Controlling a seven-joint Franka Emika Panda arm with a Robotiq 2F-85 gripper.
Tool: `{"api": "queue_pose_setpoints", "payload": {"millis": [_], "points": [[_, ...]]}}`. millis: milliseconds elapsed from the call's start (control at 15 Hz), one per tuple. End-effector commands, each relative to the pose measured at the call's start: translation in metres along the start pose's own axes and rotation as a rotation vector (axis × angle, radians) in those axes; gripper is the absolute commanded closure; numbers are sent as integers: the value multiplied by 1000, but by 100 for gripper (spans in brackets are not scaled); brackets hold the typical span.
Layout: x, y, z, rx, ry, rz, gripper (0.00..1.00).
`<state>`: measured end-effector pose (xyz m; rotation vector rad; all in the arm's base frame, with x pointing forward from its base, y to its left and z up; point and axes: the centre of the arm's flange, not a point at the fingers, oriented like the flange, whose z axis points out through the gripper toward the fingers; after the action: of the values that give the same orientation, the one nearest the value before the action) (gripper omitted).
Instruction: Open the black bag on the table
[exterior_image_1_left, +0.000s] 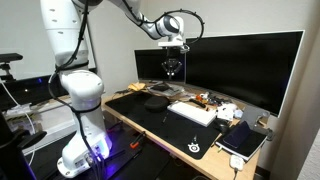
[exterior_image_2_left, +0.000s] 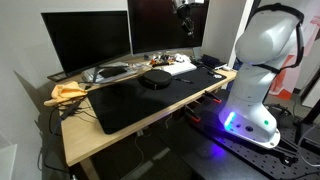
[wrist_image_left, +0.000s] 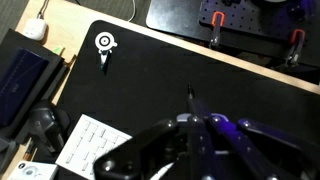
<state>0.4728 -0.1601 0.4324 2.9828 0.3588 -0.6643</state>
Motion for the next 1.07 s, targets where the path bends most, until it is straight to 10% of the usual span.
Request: {"api": "queue_pose_setpoints", "payload": {"millis": [0,1000], "points": [[8,13,-5,38,1,-73,100],[25,9,10,27,32,-144,100]]}}
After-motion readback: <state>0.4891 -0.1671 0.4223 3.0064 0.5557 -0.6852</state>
